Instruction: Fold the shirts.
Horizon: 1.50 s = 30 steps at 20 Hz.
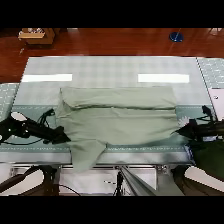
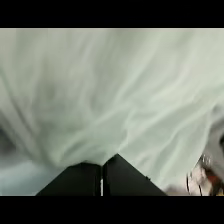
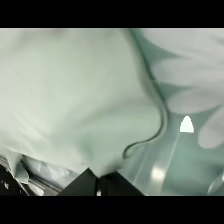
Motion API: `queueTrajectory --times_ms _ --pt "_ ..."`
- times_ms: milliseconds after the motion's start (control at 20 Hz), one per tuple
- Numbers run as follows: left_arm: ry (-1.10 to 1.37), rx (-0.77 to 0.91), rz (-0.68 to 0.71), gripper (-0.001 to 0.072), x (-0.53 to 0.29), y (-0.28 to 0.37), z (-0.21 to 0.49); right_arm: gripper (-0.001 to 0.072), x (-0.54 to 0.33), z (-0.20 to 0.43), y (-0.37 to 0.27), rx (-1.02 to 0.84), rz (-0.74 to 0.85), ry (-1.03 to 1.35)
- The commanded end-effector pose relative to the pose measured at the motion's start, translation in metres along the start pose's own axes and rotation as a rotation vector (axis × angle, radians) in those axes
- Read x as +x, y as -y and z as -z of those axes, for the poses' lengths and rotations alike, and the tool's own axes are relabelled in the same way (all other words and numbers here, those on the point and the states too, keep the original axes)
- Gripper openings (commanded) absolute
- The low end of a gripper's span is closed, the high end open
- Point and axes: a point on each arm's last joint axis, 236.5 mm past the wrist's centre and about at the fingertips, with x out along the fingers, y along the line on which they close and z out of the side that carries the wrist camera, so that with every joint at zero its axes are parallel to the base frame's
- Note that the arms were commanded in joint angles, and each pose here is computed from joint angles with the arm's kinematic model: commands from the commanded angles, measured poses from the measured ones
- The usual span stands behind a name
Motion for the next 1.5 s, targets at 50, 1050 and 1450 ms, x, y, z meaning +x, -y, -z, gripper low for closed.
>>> queueTrajectory --times_ms 50,1050,1450 --pt "0.236 0.131 0.175 0.0026 -0.060 0.079 -0.051 0.0026 -0.049 -0.044 -0.076 -0.144 -0.163 0.210" --pt "0.492 0.081 0.253 0.0026 -0.099 0.100 -0.174 0.0025 -0.034 -0.170 -0.129 -0.291 0.060 0.537" --pt "0.499 0.146 0.242 0.0026 -0.101 0.104 -0.225 0.0024 -0.015 -0.218 -0.139 -0.358 0.150 0.713"
